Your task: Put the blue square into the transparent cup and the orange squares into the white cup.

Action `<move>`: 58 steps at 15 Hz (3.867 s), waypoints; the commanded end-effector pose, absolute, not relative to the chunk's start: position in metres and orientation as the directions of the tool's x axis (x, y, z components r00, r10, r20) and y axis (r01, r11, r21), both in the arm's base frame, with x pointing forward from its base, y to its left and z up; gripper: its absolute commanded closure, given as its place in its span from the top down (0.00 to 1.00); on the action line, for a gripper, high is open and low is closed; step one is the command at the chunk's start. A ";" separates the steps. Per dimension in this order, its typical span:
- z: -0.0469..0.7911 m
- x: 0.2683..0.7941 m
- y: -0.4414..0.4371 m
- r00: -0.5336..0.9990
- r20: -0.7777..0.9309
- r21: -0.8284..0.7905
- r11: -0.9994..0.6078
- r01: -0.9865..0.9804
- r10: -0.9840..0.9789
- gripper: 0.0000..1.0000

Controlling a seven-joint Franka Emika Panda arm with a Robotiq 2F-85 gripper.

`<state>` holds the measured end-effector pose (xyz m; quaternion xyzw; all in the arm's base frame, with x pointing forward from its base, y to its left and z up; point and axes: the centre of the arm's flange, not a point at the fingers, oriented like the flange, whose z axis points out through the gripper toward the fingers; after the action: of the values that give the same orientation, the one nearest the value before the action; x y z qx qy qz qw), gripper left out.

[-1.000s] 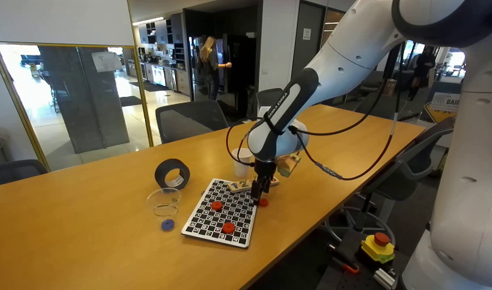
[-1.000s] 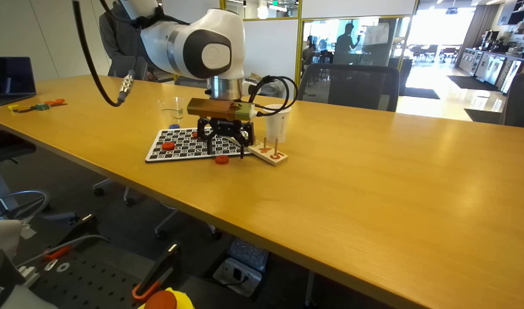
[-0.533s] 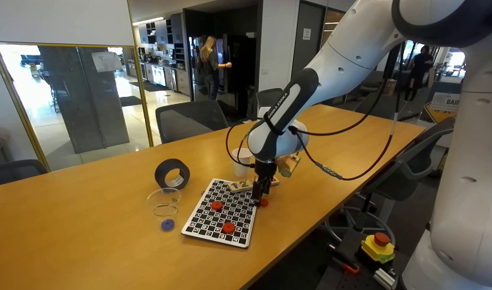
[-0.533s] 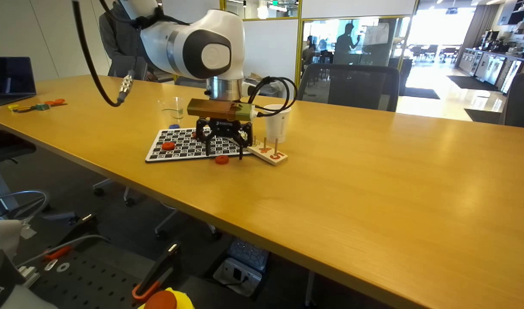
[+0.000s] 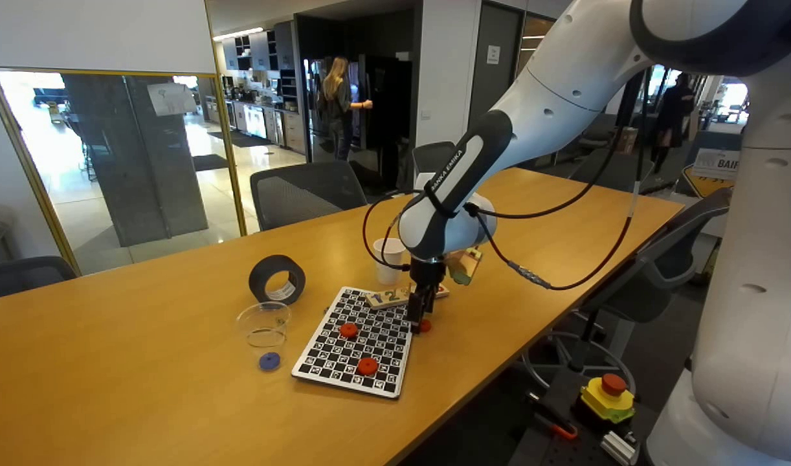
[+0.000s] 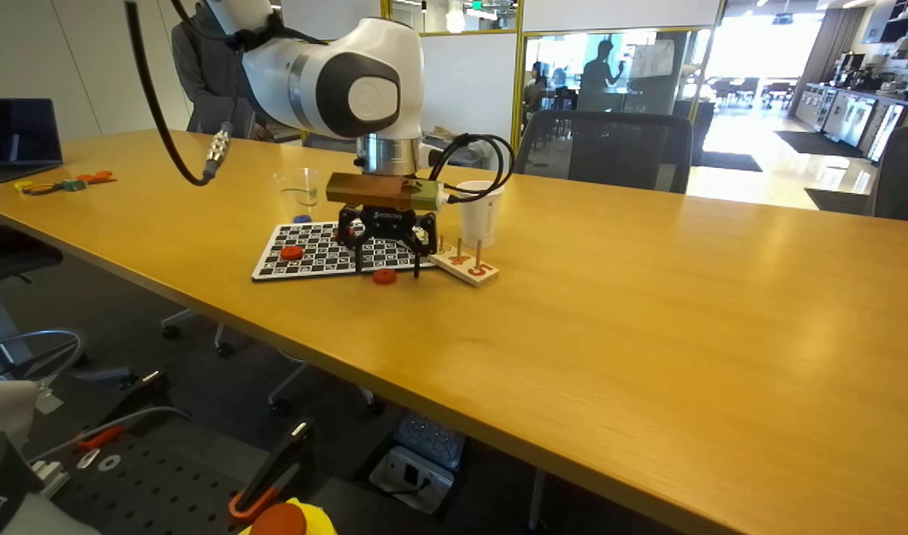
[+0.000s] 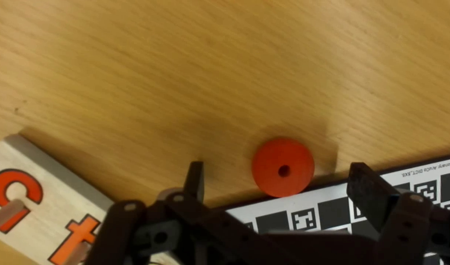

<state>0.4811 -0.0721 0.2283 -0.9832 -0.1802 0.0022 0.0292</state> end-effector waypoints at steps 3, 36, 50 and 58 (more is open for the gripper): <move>0.234 0.481 -0.072 0.915 0.018 -0.052 -0.913 0.404 0.404 1.00; 0.373 0.519 -0.050 0.938 0.210 0.063 -0.961 0.269 0.276 0.21; 0.375 0.631 -0.134 0.960 0.282 0.072 -0.997 -0.024 -0.003 0.21; 0.364 0.644 -0.145 0.976 0.212 0.047 -0.997 -0.055 -0.043 0.21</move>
<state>0.6290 -0.1396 0.3551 -0.9934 0.0119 -0.1084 -0.0343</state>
